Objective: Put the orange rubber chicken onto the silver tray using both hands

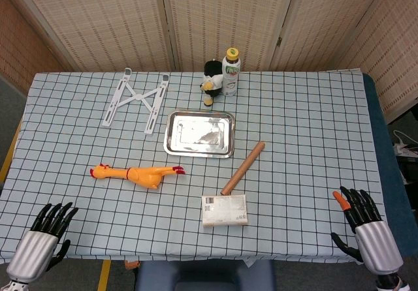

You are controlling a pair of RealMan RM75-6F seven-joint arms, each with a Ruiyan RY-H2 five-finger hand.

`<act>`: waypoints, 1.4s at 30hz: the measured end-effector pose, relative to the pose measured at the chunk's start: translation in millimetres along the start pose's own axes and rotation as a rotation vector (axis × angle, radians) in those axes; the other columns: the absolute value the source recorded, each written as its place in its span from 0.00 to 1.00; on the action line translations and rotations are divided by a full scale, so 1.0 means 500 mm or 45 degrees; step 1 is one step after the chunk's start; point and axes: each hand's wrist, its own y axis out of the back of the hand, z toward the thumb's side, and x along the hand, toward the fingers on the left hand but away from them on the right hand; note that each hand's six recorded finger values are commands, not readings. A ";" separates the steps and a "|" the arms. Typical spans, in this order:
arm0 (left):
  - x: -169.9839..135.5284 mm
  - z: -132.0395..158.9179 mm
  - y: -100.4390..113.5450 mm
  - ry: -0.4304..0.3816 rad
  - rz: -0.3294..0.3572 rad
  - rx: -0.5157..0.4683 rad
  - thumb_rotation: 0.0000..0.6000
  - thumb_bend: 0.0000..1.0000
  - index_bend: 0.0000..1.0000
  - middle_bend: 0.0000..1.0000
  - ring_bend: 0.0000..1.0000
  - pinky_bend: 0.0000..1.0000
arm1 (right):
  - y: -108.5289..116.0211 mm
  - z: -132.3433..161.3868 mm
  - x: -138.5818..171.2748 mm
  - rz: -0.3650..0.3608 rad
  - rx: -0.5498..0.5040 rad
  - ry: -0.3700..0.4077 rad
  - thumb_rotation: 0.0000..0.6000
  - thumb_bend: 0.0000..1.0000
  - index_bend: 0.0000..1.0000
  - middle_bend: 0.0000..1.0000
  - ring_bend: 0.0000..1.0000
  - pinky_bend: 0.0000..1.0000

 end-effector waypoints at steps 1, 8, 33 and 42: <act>0.000 0.000 -0.001 0.001 -0.002 0.000 1.00 0.47 0.00 0.00 0.00 0.05 | 0.000 0.000 0.000 0.002 0.000 0.001 1.00 0.20 0.00 0.00 0.00 0.00; 0.008 0.007 -0.008 -0.007 -0.008 0.000 1.00 0.47 0.00 0.00 0.00 0.07 | 0.002 -0.004 0.000 0.005 -0.003 -0.009 1.00 0.20 0.00 0.00 0.00 0.00; 0.439 0.097 -0.109 -0.247 -0.317 0.099 1.00 0.45 0.00 0.00 0.00 0.09 | -0.034 -0.078 -0.052 0.022 0.107 -0.225 1.00 0.20 0.00 0.00 0.00 0.00; 0.505 0.087 -0.138 -0.210 -0.328 0.085 1.00 0.44 0.02 0.07 0.04 0.16 | -0.036 -0.091 -0.059 0.023 0.119 -0.256 1.00 0.20 0.00 0.00 0.00 0.00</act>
